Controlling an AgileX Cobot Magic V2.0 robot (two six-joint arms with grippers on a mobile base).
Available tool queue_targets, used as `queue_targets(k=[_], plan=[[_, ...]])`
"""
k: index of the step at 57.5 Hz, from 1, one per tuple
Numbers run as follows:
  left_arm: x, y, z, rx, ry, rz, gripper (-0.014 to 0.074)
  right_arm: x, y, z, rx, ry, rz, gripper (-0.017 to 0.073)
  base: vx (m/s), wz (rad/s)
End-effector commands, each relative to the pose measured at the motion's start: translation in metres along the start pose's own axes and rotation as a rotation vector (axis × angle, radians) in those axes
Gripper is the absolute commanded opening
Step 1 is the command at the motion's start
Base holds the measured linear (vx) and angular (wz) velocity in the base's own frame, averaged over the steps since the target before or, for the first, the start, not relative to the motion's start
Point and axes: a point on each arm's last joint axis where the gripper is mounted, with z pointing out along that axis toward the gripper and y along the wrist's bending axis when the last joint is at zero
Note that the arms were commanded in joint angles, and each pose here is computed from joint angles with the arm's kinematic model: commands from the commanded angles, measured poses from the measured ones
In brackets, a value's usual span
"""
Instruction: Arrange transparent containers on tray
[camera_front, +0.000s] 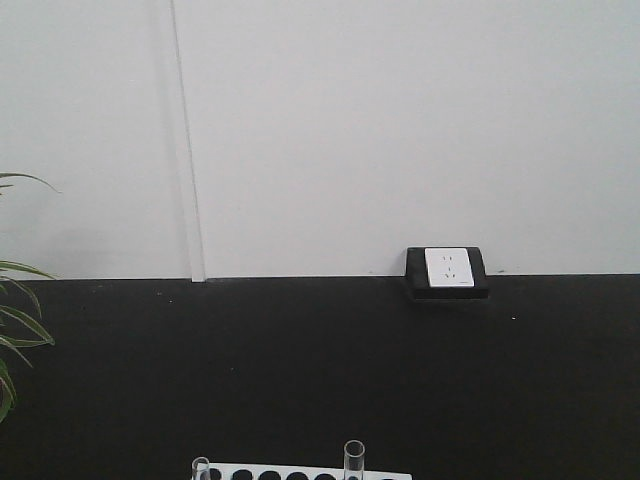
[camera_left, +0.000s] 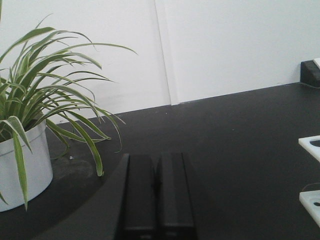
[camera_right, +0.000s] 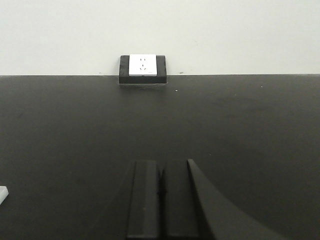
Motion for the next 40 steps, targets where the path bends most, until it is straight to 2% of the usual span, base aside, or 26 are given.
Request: queue_targets(k=[1, 40], plan=[[0.0045, 0.0, -0.0004, -0.008, -0.062, -0.011, -0.0007, -0.0049, 0.0, 0.0, 0.003, -0.077, -0.011, -0.0013, 0.0, 0.0], [0.0045, 0.0, -0.0004, -0.008, -0.062, -0.011, -0.0007, -0.0049, 0.0, 0.0, 0.003, -0.077, -0.011, -0.0013, 0.0, 0.0]])
